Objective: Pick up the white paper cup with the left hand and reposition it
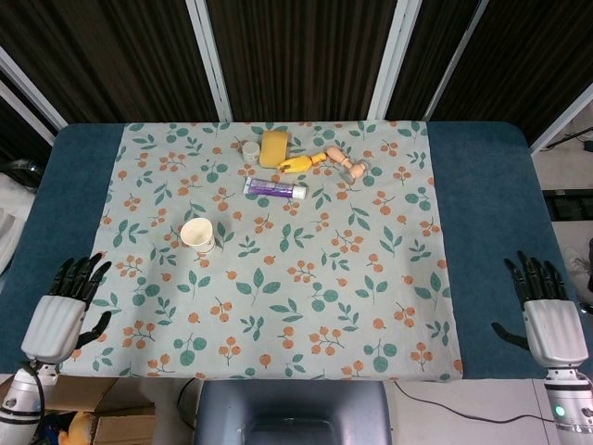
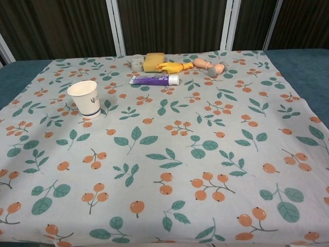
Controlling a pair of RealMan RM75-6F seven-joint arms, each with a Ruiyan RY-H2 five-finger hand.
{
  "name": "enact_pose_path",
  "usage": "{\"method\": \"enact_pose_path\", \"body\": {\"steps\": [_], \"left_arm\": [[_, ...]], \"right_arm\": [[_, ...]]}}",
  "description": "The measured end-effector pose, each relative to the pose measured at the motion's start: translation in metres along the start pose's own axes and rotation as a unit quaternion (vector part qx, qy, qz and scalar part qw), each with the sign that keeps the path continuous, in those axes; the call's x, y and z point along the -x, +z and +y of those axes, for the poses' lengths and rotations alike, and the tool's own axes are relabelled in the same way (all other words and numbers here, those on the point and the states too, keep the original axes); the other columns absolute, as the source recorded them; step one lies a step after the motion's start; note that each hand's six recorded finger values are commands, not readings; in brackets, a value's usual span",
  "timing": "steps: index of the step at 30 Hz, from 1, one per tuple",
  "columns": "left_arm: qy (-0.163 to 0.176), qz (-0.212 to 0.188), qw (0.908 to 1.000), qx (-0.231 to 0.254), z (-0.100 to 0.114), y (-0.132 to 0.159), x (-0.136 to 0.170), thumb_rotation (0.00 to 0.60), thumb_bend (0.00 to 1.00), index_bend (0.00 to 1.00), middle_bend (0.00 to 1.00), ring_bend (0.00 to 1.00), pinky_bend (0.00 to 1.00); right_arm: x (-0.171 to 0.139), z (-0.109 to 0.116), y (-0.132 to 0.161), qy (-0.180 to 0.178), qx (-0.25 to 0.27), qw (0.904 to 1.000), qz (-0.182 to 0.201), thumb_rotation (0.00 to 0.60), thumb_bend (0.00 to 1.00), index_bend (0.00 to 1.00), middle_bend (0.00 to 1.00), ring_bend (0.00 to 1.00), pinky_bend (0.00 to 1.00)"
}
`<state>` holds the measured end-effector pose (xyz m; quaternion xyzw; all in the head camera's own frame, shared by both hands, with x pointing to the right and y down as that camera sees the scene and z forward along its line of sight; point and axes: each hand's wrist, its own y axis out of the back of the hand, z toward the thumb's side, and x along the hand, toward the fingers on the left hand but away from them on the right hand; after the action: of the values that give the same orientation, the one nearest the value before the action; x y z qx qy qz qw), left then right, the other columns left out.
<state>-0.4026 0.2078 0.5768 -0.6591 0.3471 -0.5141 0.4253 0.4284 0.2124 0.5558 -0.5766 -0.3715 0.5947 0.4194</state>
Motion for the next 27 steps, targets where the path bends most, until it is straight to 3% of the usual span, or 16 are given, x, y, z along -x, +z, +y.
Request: {"method": "enact_pose_path", "body": {"steps": [6, 13, 19, 27], "left_arm": [[-0.004, -0.089, 0.996, -0.006, 0.012, 0.047, -0.056, 0.6, 0.35, 0.0, 0.0, 0.0, 0.0], [-0.053, -0.159, 0.9858, -0.008, 0.006, 0.112, -0.12, 0.6, 0.34, 0.0, 0.0, 0.0, 0.0], [-0.08, -0.165, 0.9826, -0.033, -0.015, 0.144, -0.154, 0.6, 0.32, 0.0, 0.0, 0.0, 0.0], [-0.116, -0.145, 0.9771, -0.104, -0.049, 0.159, -0.19, 0.6, 0.31, 0.0, 0.0, 0.0, 0.0]], "right_arm": [[0.001, 0.002, 0.001, 0.001, -0.007, 1.0, -0.002, 0.6, 0.25, 0.0, 0.0, 0.0, 0.0], [0.0, -0.003, 0.006, 0.011, -0.01, 0.9999, 0.001, 0.6, 0.25, 0.0, 0.0, 0.0, 0.0], [-0.001, 0.001, 0.009, 0.009, -0.012, 0.9999, 0.002, 0.6, 0.25, 0.0, 0.0, 0.0, 0.0], [-0.004, -0.001, 0.01, 0.01, -0.017, 0.9998, 0.004, 0.6, 0.25, 0.0, 0.0, 0.0, 0.0]]}}
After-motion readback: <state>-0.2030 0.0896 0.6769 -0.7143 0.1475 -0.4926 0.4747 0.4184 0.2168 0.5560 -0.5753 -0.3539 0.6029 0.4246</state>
